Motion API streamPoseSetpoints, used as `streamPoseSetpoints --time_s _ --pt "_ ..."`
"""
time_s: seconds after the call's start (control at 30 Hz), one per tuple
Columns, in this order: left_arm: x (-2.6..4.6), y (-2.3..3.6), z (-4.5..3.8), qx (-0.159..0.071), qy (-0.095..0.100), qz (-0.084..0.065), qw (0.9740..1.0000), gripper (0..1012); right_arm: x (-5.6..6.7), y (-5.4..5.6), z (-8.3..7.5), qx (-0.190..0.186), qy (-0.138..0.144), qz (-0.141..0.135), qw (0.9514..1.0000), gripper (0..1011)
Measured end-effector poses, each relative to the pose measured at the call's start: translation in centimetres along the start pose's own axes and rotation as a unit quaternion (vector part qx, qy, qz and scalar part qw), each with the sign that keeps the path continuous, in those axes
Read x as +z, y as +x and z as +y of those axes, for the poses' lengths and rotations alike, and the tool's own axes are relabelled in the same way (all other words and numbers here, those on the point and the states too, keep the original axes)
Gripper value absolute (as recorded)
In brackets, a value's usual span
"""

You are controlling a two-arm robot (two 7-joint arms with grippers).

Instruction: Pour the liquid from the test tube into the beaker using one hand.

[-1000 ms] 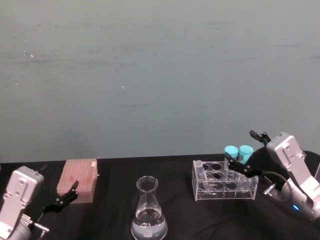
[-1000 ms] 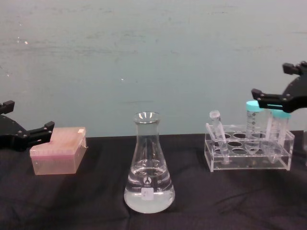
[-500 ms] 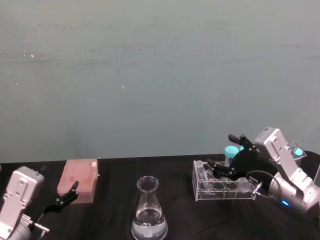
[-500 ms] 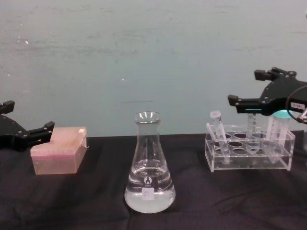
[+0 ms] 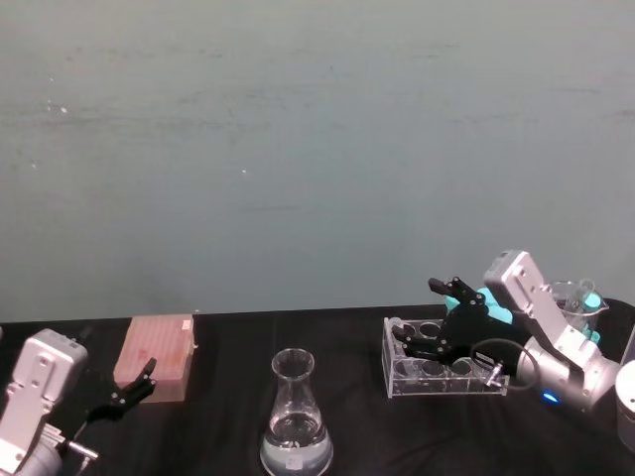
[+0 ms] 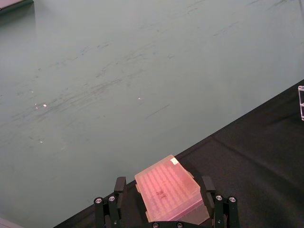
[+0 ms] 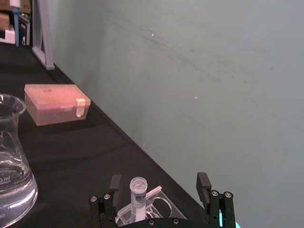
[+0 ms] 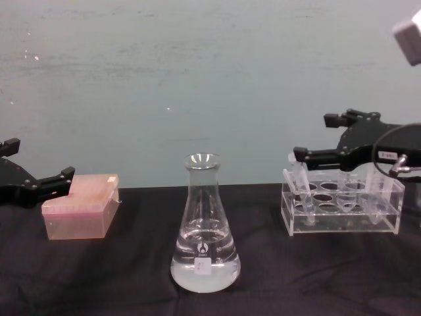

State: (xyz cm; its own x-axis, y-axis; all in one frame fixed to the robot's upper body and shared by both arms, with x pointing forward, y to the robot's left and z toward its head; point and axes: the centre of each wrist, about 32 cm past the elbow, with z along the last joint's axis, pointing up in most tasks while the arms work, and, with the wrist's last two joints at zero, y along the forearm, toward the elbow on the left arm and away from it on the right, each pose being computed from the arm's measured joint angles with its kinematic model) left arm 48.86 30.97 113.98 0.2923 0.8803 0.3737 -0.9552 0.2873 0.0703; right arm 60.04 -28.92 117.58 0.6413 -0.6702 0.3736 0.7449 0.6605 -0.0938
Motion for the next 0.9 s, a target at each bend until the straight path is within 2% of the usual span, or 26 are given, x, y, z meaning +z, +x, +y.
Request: streamPoseSetpoints --time_s 0.23,0.9 --pt "0.0 0.0 0.0 0.0 0.0 0.0 1.0 1000 -0.5 0.4 1.1 0.014 -0.012 -0.002 0.9998 1003" --pt "0.0 0.0 0.0 0.0 0.0 0.0 1.0 1000 -1.3 0.5 2.2 0.039 -0.023 0.004 0.999 1003"
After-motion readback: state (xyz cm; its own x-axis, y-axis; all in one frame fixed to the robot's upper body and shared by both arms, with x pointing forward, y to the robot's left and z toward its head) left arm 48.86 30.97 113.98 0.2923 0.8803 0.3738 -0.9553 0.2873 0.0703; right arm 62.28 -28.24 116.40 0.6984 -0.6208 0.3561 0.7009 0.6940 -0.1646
